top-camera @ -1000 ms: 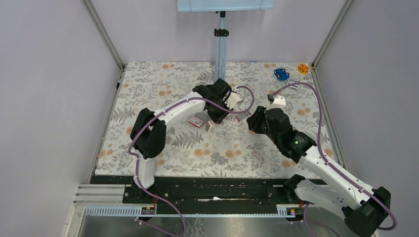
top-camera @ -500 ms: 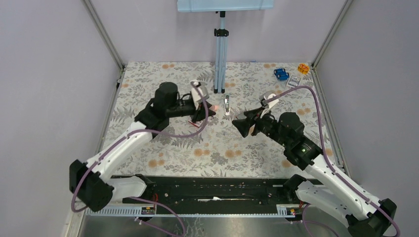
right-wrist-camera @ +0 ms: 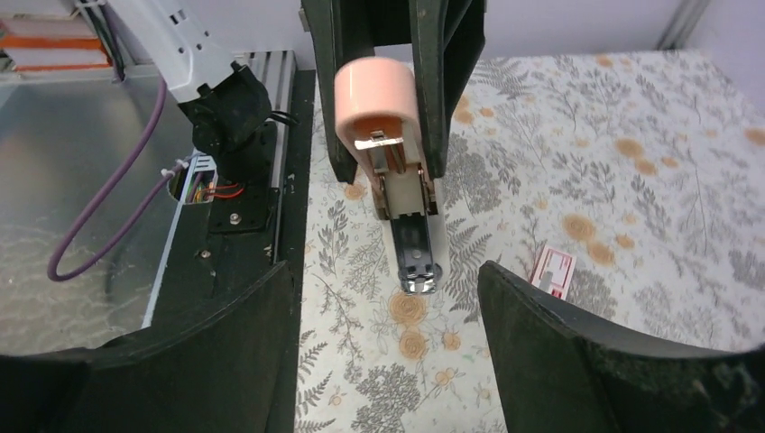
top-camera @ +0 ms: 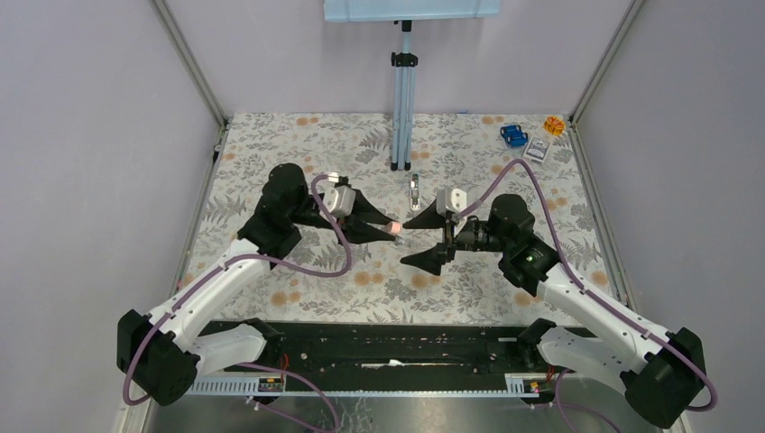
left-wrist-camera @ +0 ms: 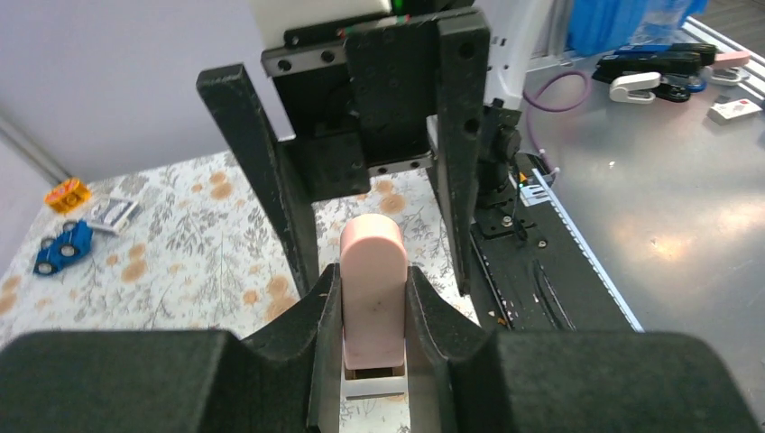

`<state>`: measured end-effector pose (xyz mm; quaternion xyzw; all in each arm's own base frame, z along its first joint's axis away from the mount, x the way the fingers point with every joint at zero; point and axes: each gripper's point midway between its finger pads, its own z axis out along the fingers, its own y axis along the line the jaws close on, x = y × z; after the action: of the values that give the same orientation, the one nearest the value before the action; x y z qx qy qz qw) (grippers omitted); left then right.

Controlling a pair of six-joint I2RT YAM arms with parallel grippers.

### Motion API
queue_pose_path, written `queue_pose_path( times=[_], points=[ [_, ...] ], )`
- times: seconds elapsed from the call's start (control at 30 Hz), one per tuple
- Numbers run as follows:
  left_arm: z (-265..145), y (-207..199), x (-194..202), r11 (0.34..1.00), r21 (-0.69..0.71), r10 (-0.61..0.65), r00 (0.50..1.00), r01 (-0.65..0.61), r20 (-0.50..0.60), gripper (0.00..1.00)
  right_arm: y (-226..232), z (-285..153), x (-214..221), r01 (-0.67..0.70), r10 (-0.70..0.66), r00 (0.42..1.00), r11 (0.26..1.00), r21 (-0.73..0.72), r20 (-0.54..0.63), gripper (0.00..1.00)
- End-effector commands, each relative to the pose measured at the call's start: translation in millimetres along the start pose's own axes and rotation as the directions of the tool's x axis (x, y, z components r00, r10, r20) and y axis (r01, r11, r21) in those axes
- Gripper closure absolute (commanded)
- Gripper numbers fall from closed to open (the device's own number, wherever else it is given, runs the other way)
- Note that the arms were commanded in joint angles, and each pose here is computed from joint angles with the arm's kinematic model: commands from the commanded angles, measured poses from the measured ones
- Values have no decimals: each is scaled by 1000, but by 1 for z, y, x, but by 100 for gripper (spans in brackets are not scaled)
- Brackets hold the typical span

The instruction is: Unload the staples from the stapler

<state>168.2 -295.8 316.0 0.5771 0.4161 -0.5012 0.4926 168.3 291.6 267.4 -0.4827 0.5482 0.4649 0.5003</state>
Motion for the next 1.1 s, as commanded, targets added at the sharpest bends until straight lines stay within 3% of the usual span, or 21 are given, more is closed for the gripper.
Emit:
queue_pose_path(
  times=[0.0, 0.3, 0.67, 1.07],
  points=[
    [-4, -25, -31, 983, 121, 126, 989, -135, 82, 100, 12, 5, -26, 235, -222, 966, 967, -92, 133, 19],
    [-4, -25, -42, 987, 79, 126, 980, -140, 152, 100, -2, 13, -43, 264, -251, 938, 964, -21, 239, 20],
    [-4, -23, -44, 990, 74, 103, 981, -117, 167, 100, 11, 22, -41, 255, -217, 936, 961, -107, 278, 27],
    [-2, -20, -41, 993, 73, 84, 983, -97, 163, 100, 13, 28, -45, 209, -161, 933, 970, -121, 321, 43]
  ],
)
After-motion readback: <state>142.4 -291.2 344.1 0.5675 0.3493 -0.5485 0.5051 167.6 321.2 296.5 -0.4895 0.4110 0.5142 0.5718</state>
